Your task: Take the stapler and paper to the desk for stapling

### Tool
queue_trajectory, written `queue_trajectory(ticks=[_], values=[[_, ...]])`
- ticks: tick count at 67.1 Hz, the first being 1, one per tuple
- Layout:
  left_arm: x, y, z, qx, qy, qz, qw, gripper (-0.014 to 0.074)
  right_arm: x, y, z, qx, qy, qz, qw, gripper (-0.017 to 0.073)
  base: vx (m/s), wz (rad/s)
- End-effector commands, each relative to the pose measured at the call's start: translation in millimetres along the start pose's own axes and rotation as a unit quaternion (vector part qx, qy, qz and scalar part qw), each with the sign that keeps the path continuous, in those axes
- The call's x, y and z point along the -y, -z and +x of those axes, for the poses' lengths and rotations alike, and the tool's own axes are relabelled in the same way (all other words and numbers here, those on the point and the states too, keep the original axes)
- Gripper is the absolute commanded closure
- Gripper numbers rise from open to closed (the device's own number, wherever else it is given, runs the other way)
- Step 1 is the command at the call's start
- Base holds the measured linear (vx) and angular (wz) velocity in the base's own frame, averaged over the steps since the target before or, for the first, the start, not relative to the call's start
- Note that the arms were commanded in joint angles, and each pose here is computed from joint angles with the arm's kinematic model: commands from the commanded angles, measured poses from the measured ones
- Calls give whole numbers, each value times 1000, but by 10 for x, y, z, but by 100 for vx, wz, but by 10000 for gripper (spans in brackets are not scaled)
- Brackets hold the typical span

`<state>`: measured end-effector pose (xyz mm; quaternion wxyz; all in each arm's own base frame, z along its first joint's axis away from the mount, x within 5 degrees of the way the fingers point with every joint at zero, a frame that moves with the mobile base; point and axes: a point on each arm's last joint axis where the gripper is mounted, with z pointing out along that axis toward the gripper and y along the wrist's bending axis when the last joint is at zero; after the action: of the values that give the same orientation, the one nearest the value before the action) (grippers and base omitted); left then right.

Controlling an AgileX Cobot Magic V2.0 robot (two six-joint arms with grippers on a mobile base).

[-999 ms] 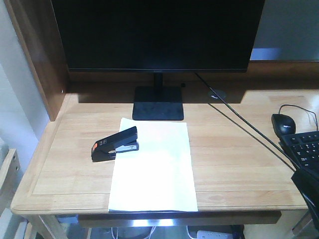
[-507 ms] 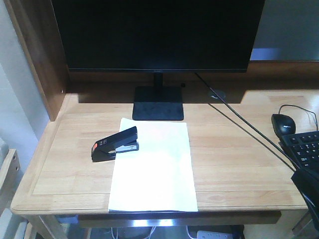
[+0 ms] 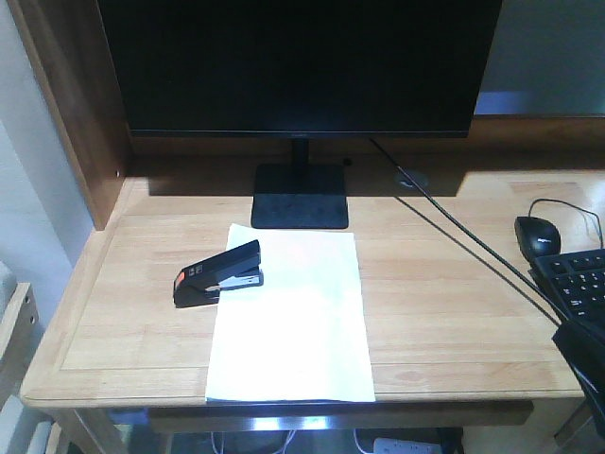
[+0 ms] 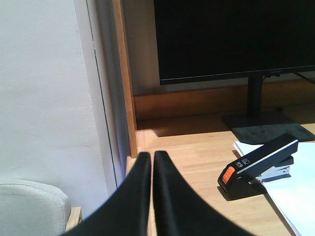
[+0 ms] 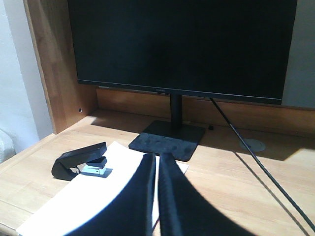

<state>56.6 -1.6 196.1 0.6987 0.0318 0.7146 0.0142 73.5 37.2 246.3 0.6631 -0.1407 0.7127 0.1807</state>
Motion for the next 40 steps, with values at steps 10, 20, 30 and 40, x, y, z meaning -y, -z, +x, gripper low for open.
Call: queue_trajectory(ticks=[10,20,30,40], values=[[-8,7,-35,42,3,-6,999,600,21,0,-91,12,26,15,999,568,0,0],[-8,7,-34,42,4,-6,999,600,21,0,-91,12,25,15,1000,568,0,0],[-8,7,-34,42,4,-6,999,600,21,0,-91,12,25,15,1000,568,0,0],[-8,7,-33,41,4,-6,999,600,5,3,-93,14,26,5,1000,568,0,0]])
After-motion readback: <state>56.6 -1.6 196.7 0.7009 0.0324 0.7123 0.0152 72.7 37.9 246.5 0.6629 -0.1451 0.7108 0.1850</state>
